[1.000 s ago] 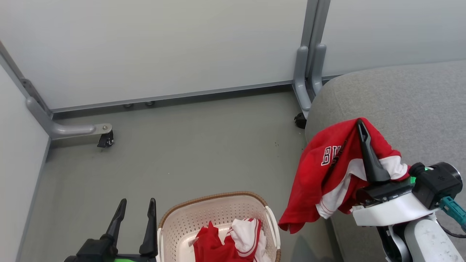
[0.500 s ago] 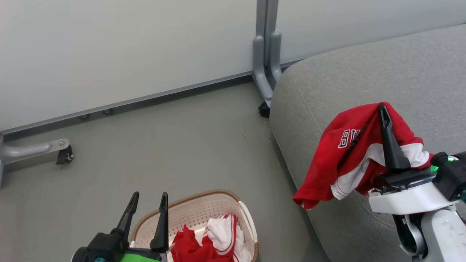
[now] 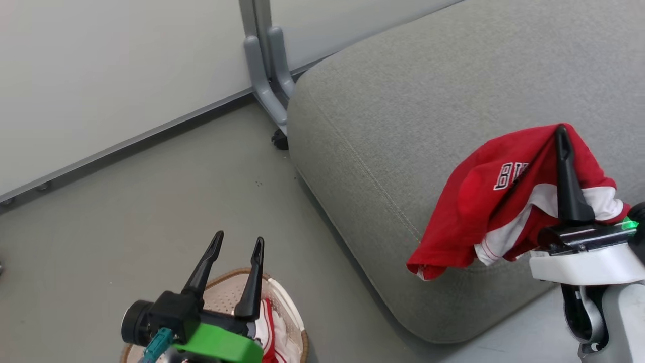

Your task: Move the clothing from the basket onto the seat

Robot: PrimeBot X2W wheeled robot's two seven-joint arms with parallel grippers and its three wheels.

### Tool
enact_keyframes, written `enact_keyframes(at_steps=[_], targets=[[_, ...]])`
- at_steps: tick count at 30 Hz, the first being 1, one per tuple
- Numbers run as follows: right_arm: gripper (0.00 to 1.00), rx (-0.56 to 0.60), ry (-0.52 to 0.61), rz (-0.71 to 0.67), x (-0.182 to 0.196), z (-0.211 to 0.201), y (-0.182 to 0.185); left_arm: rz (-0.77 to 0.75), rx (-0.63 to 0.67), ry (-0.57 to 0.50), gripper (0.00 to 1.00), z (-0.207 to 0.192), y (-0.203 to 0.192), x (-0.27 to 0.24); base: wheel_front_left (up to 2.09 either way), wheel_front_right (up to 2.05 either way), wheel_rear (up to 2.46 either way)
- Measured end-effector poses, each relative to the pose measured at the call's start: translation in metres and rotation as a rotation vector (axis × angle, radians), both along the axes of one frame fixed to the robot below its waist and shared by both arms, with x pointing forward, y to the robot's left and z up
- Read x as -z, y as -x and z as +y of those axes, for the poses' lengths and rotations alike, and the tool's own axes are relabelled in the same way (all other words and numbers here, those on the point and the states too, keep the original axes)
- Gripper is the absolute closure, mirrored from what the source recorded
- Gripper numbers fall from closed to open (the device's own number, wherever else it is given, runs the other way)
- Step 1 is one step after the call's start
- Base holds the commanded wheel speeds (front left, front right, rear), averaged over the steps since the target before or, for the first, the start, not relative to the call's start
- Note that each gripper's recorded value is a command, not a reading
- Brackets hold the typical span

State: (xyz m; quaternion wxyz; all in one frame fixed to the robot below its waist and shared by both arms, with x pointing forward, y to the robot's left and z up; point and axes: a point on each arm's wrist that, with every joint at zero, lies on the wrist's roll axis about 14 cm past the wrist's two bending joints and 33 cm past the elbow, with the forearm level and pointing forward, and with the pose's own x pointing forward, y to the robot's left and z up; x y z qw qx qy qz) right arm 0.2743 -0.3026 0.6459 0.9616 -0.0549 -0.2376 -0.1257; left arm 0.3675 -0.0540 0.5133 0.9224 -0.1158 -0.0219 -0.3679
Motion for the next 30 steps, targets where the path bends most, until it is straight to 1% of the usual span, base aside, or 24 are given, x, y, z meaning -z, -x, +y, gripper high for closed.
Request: enact_keyframes(at_steps=[7,15,21,23,26,30], targets=[[1.0,0.103,-0.001,0.03,0.006,-0.021,0.013,0.018,0.114,0.014,0.0,-0.034,-0.002,0.007,0.0,0.0,0.0],[1.0,0.134,0.016,0.045,0.006,-0.028,0.017,0.037,0.158,0.016,0.0,-0.046,-0.001,0.014,0.0,0.0,0.0],[1.0,0.104,0.092,0.033,-0.011,-0.028,0.005,0.049,0.161,0.006,0.0,-0.044,-0.001,0.02,0.0,0.0,0.0],[1.0,0.094,0.137,0.031,-0.02,-0.03,-0.003,0.056,0.155,0.001,0.0,-0.041,-0.003,0.023,0.0,0.0,0.0],[1.0,0.078,0.22,0.012,-0.043,-0.033,-0.021,0.042,0.14,-0.001,0.0,-0.036,-0.012,0.024,0.0,0.0,0.0],[1.0,0.093,0.313,-0.03,-0.08,-0.048,-0.046,0.019,0.171,-0.014,0.0,-0.039,-0.019,0.029,0.0,0.0,0.0]])
